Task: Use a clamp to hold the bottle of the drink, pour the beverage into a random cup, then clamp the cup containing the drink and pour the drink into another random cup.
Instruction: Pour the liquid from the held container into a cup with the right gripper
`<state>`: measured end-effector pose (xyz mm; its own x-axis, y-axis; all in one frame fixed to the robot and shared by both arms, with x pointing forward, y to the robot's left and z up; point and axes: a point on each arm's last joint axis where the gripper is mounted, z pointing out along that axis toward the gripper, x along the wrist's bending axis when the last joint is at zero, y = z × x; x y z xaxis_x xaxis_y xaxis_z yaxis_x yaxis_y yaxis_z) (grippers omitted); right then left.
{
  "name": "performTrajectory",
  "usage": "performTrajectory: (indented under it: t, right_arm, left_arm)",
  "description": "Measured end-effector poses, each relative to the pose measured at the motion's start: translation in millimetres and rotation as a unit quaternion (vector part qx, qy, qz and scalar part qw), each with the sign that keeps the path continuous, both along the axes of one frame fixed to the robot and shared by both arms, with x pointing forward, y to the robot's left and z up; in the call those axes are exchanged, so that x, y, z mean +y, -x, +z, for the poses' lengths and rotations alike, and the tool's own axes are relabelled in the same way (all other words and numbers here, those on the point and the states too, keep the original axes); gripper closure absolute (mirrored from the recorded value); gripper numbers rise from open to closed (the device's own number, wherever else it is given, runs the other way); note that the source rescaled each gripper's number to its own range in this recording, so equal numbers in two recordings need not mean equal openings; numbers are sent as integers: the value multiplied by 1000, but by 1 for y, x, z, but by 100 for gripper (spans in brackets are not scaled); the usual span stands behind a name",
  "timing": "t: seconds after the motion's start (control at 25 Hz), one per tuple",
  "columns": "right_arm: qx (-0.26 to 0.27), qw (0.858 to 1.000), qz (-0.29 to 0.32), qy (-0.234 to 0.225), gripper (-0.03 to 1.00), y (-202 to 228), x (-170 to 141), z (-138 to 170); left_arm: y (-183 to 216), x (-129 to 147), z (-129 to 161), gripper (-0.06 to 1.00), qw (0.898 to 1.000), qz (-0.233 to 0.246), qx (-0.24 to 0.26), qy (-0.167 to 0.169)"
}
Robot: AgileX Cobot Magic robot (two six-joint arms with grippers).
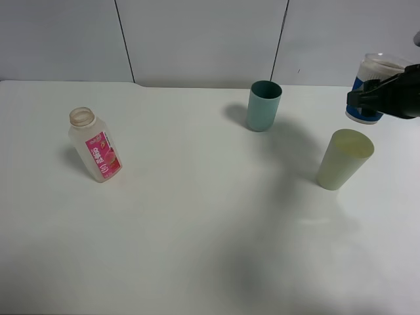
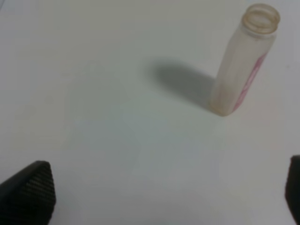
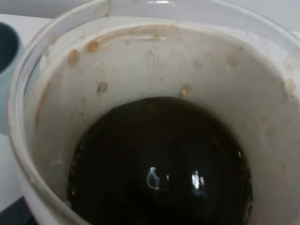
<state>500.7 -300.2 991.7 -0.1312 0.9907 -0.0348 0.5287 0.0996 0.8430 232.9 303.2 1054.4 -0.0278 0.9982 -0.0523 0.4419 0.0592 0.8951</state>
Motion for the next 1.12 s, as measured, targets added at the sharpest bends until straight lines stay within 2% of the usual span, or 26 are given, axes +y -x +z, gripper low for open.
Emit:
performTrajectory:
  t: [0.2,0.52,0.72,0.88,1.12]
  right_arm:
    - [10,1000,-16,6,97,1,-5,-1]
    - [22,999,8,24,97,2,-4,-3]
    - [37,998,-27,36,97,1,-11,0]
    - [29,996,-59,52,97,3,-18,6]
    - [21,996,-59,58,97,5,-18,10]
  left_arm:
    - [0,0,0,-6,1000,0,0,0]
    - [0,0,0,-6,1000,0,0,0]
    - [0,0,0,-6,1000,0,0,0]
    - [0,0,0,-6,1000,0,0,0]
    - [0,0,0,-6,1000,0,0,0]
